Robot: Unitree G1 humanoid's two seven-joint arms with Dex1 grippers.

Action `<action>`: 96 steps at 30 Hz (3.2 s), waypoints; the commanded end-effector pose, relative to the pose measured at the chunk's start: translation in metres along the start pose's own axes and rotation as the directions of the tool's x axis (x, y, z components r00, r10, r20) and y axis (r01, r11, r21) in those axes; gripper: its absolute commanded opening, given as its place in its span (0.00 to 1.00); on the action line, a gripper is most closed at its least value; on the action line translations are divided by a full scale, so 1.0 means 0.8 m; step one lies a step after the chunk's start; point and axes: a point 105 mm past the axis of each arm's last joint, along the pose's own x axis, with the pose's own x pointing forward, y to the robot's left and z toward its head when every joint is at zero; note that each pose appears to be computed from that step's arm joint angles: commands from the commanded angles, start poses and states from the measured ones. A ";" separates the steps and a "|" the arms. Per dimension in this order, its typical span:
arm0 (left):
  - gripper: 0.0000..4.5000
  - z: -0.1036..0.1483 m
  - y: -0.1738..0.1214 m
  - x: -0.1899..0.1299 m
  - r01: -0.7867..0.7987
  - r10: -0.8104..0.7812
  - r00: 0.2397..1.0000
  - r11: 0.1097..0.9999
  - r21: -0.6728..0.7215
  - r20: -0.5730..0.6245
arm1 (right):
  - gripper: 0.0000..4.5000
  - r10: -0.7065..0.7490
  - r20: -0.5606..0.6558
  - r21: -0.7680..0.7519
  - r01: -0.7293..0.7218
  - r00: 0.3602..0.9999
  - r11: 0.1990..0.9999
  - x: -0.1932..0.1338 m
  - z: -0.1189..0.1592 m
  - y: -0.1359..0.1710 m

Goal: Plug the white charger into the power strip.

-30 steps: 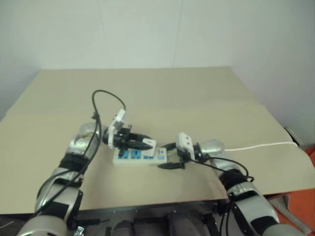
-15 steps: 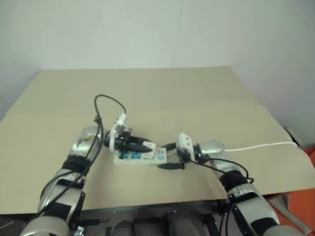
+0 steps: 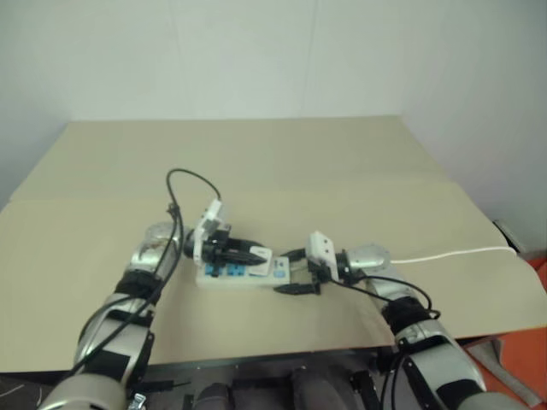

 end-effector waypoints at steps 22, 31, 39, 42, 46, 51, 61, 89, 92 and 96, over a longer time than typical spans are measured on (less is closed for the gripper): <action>0.22 -0.067 -0.026 -0.009 -0.100 0.105 0.993 0.989 0.105 -0.046 | 0.76 0.031 0.012 -0.031 -0.031 0.999 0.999 0.005 -0.003 0.015; 0.22 -0.076 -0.026 -0.010 -0.125 0.131 0.991 0.983 0.131 -0.037 | 0.76 0.030 0.014 -0.038 -0.030 0.999 0.999 0.004 -0.002 0.016; 0.74 -0.078 -0.027 -0.013 -0.126 0.130 0.991 0.985 0.115 -0.025 | 0.76 0.028 0.013 -0.038 -0.028 1.000 0.999 0.006 -0.003 0.016; 0.95 -0.072 -0.026 -0.016 -0.125 0.129 0.991 0.983 0.133 -0.019 | 0.76 0.029 0.013 -0.038 -0.028 1.000 0.999 0.007 -0.003 0.016; 0.99 -0.052 -0.028 -0.029 -0.116 0.120 0.993 0.976 0.186 -0.006 | 0.76 0.027 0.009 -0.037 -0.026 1.000 0.999 0.007 -0.004 0.015; 0.99 -0.007 -0.042 -0.067 -0.146 0.153 0.988 0.955 0.259 -0.006 | 0.76 0.012 0.008 -0.045 -0.011 1.000 0.999 0.006 -0.004 0.013; 1.00 0.044 -0.061 -0.158 -0.413 0.432 0.901 0.835 0.363 0.032 | 0.99 0.001 0.039 -0.011 -0.001 0.999 1.000 0.001 0.003 0.009; 1.00 0.033 -0.101 -0.202 -0.495 0.543 0.837 0.806 0.324 -0.074 | 0.99 -0.267 -0.121 -0.255 0.230 0.956 0.939 -0.209 0.075 0.042; 1.00 0.036 -0.097 -0.208 -0.493 0.545 0.834 0.804 0.331 -0.082 | 0.99 -0.287 -0.116 -0.256 0.251 0.951 0.934 -0.209 0.078 0.041; 1.00 0.042 -0.089 -0.212 -0.489 0.545 0.834 0.802 0.344 -0.086 | 0.99 -0.310 -0.117 -0.264 0.271 0.944 0.926 -0.213 0.082 0.039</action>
